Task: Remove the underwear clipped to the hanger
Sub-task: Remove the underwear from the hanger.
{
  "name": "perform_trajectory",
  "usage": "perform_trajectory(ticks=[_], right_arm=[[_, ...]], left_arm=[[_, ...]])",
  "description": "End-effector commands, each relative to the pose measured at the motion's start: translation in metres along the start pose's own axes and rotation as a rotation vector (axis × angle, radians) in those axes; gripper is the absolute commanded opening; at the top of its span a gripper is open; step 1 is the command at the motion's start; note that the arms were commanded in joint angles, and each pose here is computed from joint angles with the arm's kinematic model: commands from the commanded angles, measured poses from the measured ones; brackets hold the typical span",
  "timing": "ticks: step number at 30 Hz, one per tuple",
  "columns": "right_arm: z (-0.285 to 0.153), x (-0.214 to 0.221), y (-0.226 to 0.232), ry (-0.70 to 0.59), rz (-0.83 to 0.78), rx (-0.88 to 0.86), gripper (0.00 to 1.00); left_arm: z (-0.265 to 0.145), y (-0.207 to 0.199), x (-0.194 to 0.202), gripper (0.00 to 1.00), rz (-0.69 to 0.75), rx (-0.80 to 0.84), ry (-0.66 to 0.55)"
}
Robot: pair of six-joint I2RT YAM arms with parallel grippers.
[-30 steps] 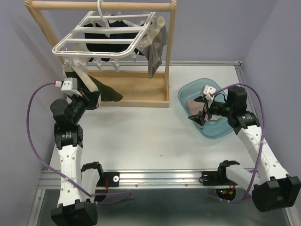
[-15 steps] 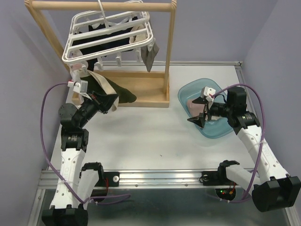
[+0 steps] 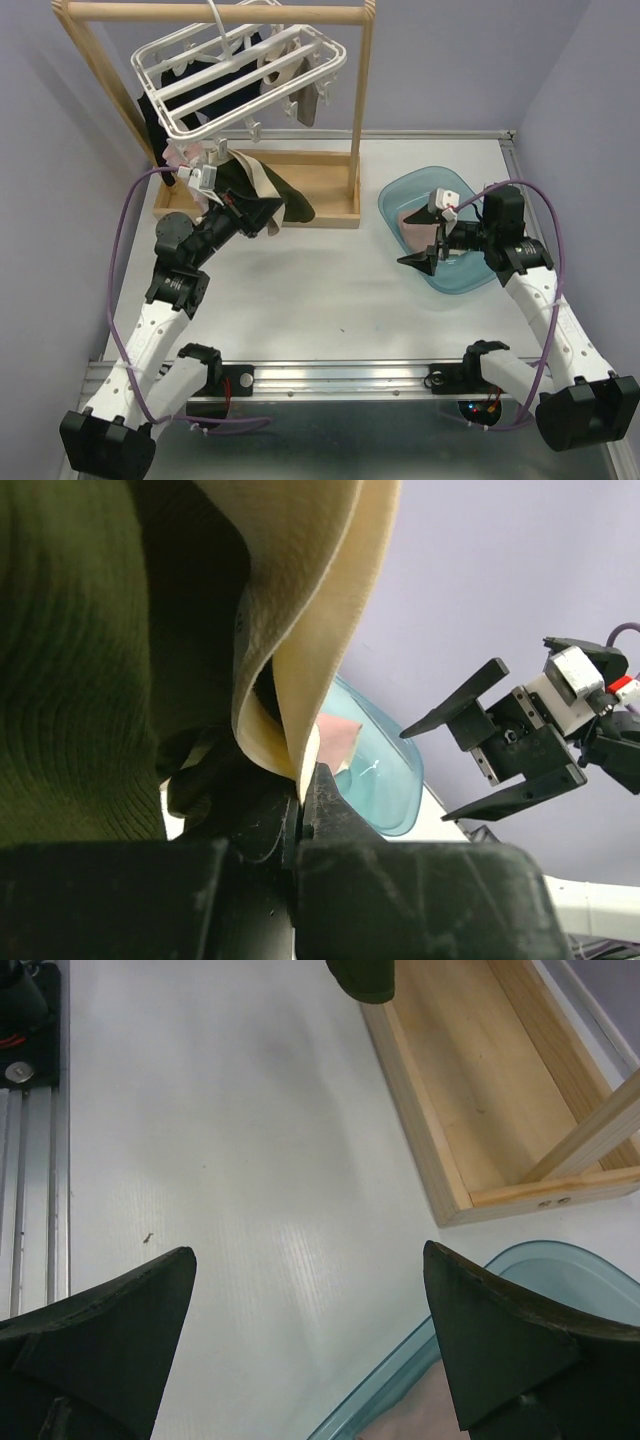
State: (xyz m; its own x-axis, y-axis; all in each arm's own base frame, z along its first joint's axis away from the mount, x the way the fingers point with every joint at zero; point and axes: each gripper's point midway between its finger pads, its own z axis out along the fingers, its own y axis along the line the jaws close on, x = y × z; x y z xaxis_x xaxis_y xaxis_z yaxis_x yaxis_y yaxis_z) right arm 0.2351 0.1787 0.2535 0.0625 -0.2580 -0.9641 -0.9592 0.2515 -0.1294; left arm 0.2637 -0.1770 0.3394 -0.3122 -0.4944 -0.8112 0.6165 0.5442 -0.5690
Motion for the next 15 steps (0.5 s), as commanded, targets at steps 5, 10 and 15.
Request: perform_trajectory(ticks=[5,10,15], right_arm=[[0.006,-0.012,0.026,-0.079,-0.017,-0.139,1.00],[0.040,-0.033,0.034,-0.037,-0.050,-0.205,1.00],[0.083,-0.058,0.012,0.017,-0.006,-0.109,1.00]], left_arm=[[0.028,-0.027,-0.020,0.00,-0.009,0.064,-0.079],[0.043,-0.033,-0.020,0.00,-0.030,0.070,-0.086],[0.055,-0.040,-0.018,0.00,-0.052,0.085,-0.083]])
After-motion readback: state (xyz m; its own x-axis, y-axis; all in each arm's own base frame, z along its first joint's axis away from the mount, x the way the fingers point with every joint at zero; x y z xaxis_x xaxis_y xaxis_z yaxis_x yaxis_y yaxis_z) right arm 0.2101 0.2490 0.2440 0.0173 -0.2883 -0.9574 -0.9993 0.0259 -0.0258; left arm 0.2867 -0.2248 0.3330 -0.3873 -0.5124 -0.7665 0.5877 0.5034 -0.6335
